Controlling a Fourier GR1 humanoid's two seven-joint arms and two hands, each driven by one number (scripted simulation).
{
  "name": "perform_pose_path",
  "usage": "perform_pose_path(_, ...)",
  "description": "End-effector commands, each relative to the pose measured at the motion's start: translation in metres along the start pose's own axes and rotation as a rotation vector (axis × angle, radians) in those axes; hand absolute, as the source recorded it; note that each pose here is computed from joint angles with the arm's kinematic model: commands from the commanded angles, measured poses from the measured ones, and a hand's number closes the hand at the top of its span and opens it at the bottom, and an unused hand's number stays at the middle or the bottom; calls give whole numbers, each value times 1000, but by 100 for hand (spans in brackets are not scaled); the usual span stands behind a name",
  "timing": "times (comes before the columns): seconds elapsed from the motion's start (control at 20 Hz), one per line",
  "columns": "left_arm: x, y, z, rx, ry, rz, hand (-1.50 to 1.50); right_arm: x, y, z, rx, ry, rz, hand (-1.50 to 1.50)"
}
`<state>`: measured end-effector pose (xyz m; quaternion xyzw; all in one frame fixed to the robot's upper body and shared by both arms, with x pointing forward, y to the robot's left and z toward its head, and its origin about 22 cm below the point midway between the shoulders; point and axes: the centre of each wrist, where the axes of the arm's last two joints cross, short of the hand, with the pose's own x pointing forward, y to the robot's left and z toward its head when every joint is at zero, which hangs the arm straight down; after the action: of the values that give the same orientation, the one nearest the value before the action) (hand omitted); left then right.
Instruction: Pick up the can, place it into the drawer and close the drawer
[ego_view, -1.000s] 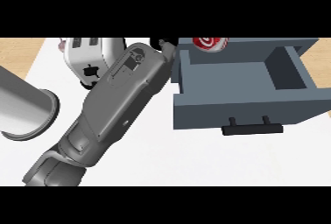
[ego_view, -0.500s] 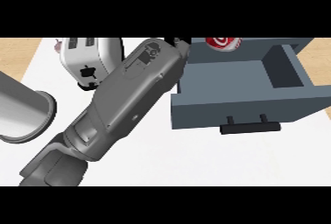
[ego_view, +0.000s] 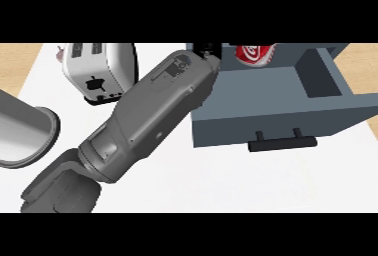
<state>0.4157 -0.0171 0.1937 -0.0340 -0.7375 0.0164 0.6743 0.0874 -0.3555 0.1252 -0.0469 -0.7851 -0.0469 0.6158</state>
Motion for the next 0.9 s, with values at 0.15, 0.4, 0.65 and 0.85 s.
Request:
perform_pose_path(0.15, -11, -5, 5, 60, 8, -54, -150, 11, 1, -5, 14, -9, -5, -150)
perform_pose_path(0.4, -19, 3, -2, 89, 17, -67, -150, 4, -5, -10, 34, -19, 2, -150)
perform_pose_path(0.65, -34, 8, 2, 119, 12, -58, -150, 5, -5, -8, 12, -14, 6, -150)
perform_pose_path(0.85, -32, 7, 1, 111, 23, -60, -150, 11, -7, -9, -2, -21, 7, -150)
